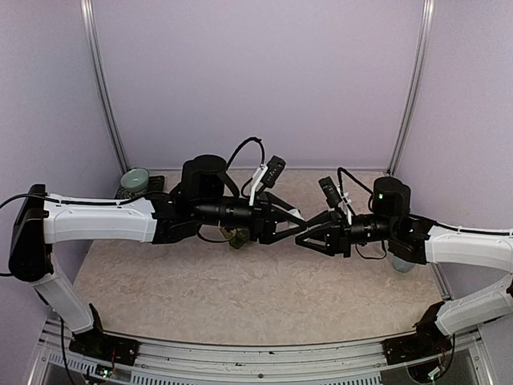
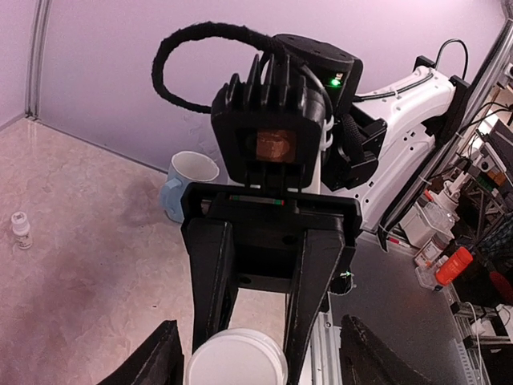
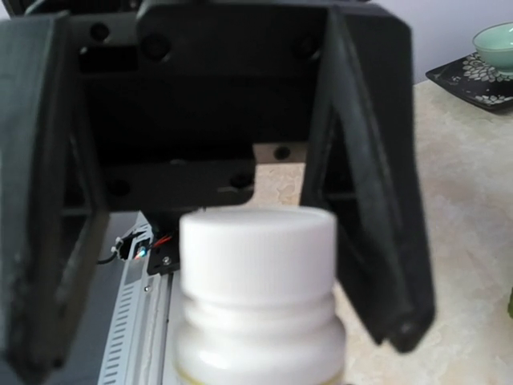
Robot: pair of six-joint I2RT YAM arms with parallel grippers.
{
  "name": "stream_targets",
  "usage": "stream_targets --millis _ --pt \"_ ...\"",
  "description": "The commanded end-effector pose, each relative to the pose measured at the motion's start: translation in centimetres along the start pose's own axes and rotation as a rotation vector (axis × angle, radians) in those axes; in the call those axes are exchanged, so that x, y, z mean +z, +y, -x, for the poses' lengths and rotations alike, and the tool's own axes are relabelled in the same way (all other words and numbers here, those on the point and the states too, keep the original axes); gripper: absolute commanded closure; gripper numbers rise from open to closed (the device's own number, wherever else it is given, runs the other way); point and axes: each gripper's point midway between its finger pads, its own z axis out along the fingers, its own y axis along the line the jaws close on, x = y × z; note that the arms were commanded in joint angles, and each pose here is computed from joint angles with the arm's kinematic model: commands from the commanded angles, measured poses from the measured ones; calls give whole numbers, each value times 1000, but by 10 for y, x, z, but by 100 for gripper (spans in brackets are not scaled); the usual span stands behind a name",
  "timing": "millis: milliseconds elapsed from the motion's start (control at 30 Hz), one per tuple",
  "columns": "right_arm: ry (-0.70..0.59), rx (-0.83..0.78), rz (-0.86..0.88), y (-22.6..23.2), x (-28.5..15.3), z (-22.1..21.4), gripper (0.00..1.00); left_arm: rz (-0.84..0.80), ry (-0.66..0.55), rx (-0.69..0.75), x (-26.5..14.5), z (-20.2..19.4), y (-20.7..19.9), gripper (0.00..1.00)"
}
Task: Sort the pills into containers
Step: Unscrew the lid of the pill bottle from the pill bottle.
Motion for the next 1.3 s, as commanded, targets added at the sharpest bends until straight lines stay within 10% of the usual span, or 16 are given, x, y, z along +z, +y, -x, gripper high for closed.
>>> stream_targets --millis 0,567,1267 --pt "0 -16 16 6 -1 0 98 -28 -44 41 -11 13 -11 36" --pt "7 -8 42 7 2 -2 97 -20 -112 26 -24 29 -2 18" --pt "-43 -81 5 0 6 4 98 -144 -94 85 2 36 -35 19"
